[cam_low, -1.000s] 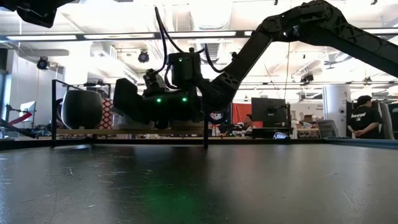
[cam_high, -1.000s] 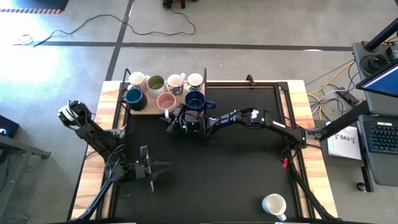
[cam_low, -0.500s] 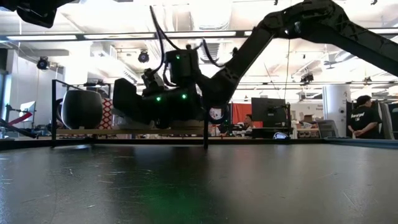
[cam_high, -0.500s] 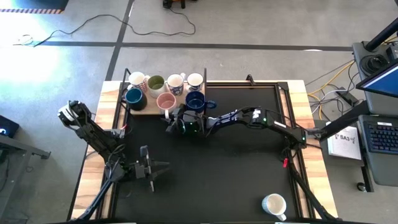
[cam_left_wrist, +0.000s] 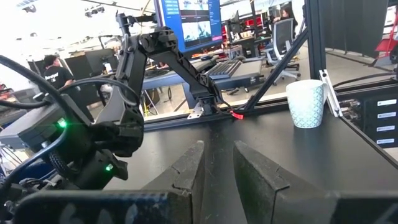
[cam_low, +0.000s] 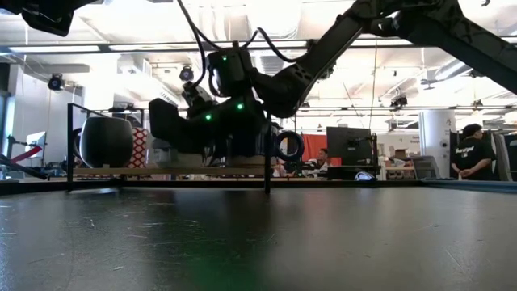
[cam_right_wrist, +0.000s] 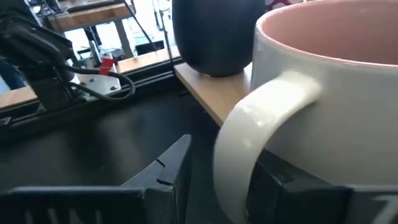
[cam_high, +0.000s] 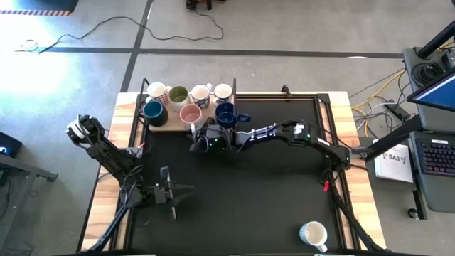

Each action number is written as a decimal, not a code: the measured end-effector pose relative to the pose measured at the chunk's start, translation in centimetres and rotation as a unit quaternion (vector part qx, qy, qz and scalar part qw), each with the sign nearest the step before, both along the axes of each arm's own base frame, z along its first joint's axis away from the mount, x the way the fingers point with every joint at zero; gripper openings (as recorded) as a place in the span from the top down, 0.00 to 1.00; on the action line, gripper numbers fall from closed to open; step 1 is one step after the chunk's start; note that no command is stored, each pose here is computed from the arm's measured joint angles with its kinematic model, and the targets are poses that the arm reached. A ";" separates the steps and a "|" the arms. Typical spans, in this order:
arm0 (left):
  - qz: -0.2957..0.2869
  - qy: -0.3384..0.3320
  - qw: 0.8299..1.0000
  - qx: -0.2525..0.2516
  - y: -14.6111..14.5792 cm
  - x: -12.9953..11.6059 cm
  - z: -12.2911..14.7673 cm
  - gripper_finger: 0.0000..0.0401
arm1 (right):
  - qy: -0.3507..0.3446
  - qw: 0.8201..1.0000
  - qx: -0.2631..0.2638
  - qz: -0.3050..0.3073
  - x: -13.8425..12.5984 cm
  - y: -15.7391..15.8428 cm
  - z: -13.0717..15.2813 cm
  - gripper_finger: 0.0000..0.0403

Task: Place coffee mugs
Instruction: Put the pink-white mug on the shelf, then adjust the blue mug on the shelf, then adjust the pink-white mug on the shelf

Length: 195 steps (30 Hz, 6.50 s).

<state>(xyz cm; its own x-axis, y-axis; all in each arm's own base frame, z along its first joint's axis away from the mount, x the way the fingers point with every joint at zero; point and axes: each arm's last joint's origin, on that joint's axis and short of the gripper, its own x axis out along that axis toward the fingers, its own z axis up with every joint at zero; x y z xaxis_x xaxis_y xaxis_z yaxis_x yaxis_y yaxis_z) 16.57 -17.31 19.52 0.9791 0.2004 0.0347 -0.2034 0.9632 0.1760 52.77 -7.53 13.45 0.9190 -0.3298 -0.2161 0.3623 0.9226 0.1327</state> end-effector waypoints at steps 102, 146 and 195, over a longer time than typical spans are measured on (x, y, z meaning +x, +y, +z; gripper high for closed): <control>0.010 -0.008 0.998 0.062 -1.6 1.3 3.3 0.84 | 0.419 0.894 -0.035 -0.151 -21.4 -3.4 10.8 0.68; 0.182 0.051 0.979 0.081 -2.6 -0.5 5.2 0.84 | 0.335 0.930 -0.069 -0.131 -21.0 -4.9 7.4 0.71; 0.253 -0.033 0.962 -0.100 4.1 -0.9 6.9 0.84 | 0.402 0.914 0.014 -0.048 -24.1 -3.0 9.4 0.71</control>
